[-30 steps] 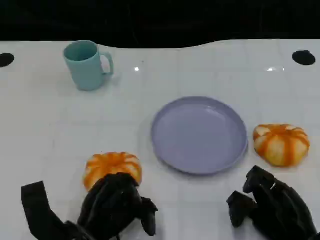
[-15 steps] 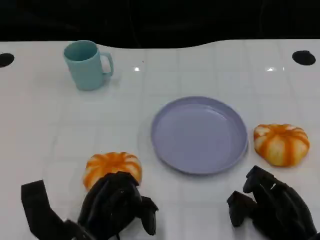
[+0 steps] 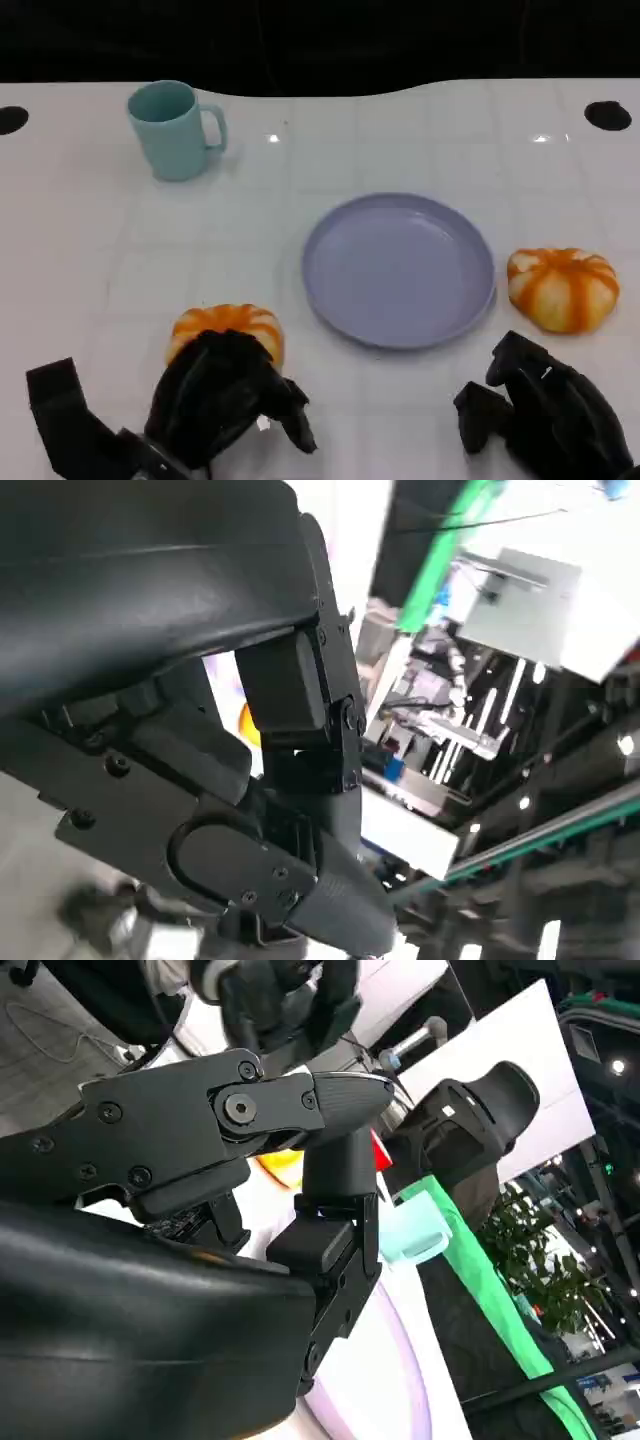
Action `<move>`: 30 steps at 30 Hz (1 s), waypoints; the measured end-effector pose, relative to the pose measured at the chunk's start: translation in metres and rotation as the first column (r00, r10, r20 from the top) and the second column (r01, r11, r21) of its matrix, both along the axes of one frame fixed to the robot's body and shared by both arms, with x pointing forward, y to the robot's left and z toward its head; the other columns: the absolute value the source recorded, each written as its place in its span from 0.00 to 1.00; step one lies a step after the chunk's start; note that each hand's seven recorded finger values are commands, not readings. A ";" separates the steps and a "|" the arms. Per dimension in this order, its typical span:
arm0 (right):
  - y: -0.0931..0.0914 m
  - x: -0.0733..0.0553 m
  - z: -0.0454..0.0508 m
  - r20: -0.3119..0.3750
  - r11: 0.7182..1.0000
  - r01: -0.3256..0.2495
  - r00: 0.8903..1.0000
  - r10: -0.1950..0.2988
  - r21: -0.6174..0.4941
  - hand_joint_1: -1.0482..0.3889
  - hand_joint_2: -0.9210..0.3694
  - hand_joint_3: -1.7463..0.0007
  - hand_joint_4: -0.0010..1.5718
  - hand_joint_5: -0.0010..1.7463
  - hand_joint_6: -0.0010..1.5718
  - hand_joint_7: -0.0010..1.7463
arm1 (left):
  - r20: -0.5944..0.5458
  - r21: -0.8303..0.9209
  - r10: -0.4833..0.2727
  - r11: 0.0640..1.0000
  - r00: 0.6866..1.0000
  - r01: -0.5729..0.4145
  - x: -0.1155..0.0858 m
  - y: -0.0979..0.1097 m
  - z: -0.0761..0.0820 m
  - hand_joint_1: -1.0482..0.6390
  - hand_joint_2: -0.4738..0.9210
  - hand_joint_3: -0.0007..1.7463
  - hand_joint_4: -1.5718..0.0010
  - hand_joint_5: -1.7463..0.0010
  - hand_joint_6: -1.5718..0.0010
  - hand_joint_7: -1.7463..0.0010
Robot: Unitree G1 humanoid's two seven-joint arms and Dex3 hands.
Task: Grasp the bread from the table and place it into the plate.
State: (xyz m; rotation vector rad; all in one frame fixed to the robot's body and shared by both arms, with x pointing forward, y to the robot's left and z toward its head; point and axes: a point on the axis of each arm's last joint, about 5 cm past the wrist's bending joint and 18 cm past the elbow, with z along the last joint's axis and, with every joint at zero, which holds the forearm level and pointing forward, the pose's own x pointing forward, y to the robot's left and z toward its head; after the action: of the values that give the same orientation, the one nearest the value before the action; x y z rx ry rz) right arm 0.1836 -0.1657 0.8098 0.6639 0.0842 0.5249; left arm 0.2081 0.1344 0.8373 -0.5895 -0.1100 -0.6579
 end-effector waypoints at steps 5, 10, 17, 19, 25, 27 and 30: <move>0.000 0.000 0.0000 0.002 1.000 -0.003 1.000 0.003 0.001 0.33 0.00 0.87 0.49 0.99 0.43 0.83 | 0.176 0.167 0.039 0.984 0.984 -0.069 0.006 0.012 0.014 0.00 1.00 0.03 0.12 0.86 0.26 1.00; 0.000 0.000 0.0000 0.003 1.000 -0.004 1.000 0.004 0.001 0.33 0.00 0.87 0.49 0.99 0.43 0.83 | 0.343 0.358 0.042 0.918 0.938 -0.172 0.010 0.028 0.033 0.00 1.00 0.08 0.21 0.89 0.38 1.00; 0.000 0.000 -0.0002 0.007 1.000 -0.006 1.000 0.006 0.002 0.33 0.00 0.86 0.50 0.98 0.43 0.84 | 0.490 0.536 0.011 0.785 0.872 -0.311 0.012 0.039 0.055 0.00 1.00 0.09 0.81 0.27 0.59 0.99; 0.000 0.000 -0.0002 0.008 1.000 -0.006 1.000 0.006 0.002 0.33 0.00 0.86 0.50 0.98 0.43 0.84 | 0.525 0.592 -0.018 0.726 0.851 -0.350 0.011 0.044 0.060 0.00 1.00 0.11 0.92 0.18 0.63 0.99; 0.000 0.000 -0.0002 0.009 1.000 -0.007 1.000 0.007 0.002 0.33 0.00 0.86 0.50 0.98 0.43 0.83 | 0.611 0.726 -0.140 0.492 0.779 -0.481 0.006 0.053 0.075 0.00 1.00 0.18 1.00 0.12 0.79 1.00; 0.000 0.000 -0.0001 0.010 1.000 -0.007 1.000 0.007 0.002 0.33 0.00 0.86 0.50 0.98 0.43 0.83 | 0.635 0.748 -0.196 0.396 0.747 -0.532 0.005 0.053 0.078 0.00 1.00 0.20 1.00 0.12 0.82 1.00; 0.000 0.000 0.0000 0.010 1.000 -0.006 1.000 0.006 0.002 0.33 0.00 0.87 0.49 0.98 0.43 0.83 | 0.663 0.746 -0.251 0.302 0.705 -0.594 0.004 0.052 0.080 0.00 1.00 0.19 1.00 0.13 0.85 1.00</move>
State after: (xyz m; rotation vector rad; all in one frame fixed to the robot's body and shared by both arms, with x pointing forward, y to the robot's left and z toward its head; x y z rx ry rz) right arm 0.1834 -0.1654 0.8098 0.6629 0.0765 0.5343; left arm 0.2123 0.1869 0.9171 0.9319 -0.4617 -0.5434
